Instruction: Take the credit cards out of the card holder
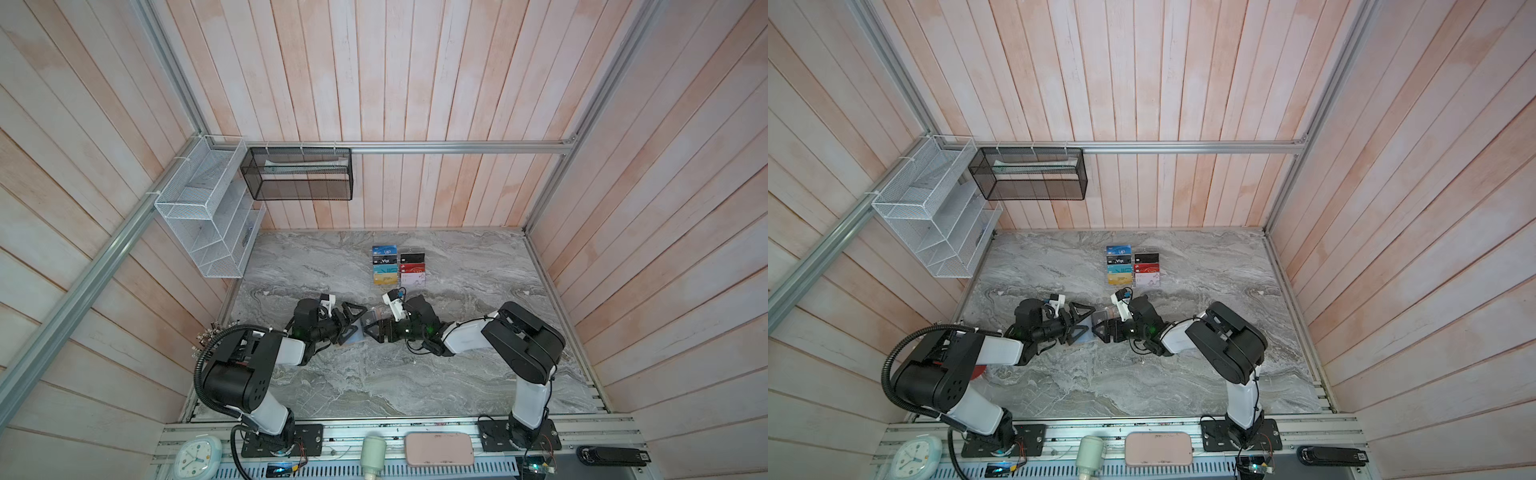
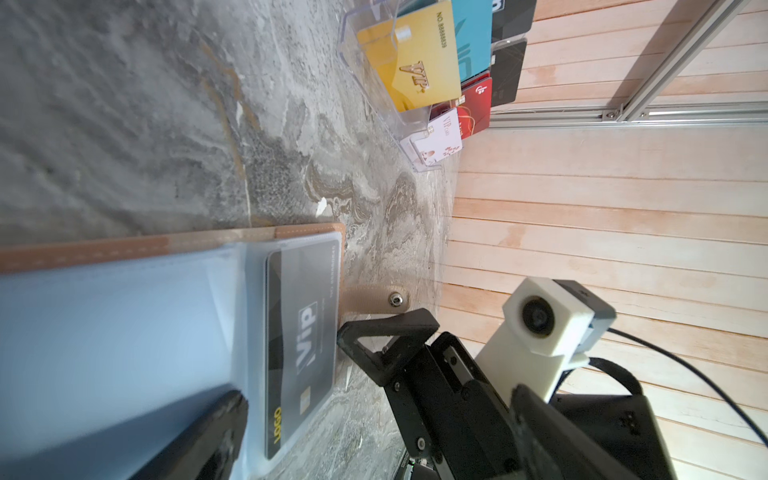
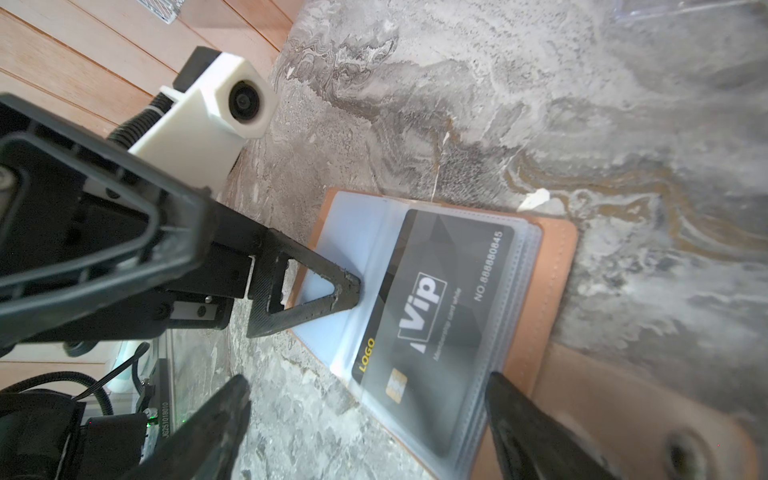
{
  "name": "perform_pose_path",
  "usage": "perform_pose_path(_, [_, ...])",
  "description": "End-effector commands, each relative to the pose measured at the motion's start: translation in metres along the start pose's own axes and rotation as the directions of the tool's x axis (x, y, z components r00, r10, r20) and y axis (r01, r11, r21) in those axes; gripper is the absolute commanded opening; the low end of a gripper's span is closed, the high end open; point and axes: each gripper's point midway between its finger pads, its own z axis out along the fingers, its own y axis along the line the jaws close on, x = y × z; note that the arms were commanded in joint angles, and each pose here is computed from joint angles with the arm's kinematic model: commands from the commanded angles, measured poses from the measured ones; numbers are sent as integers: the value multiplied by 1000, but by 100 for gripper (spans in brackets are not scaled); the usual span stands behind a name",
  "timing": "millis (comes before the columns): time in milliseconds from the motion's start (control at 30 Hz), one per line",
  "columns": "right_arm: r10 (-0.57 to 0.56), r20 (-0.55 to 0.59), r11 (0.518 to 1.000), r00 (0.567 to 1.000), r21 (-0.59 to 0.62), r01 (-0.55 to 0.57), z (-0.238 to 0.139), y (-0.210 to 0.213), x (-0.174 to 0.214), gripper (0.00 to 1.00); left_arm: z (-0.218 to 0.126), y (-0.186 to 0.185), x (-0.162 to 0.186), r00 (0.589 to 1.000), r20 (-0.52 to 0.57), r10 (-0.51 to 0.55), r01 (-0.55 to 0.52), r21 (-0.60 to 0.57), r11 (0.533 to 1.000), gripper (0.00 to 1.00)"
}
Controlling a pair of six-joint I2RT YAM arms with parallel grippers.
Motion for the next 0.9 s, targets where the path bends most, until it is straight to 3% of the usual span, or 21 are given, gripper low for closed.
perform_pose_path(0, [19,-29,1000,999,1,-19,4,-7,13,88,2,-6,-4,1000,-2,14,-14,27,1000,100])
perform_pose_path(433, [35,-61,999,998,5,-34,11,-14,21,79,4,-8,-5,1000,-8,19,-19,35,999,95])
perform_pose_path(733, [45,-80,998,996,42,-42,17,-22,24,58,4,-3,-3,1000,-14,14,-13,23,1000,91])
perform_pose_path(867, [46,-85,998,995,52,-42,19,-23,23,54,0,-2,-3,999,-12,30,-30,6,1000,91])
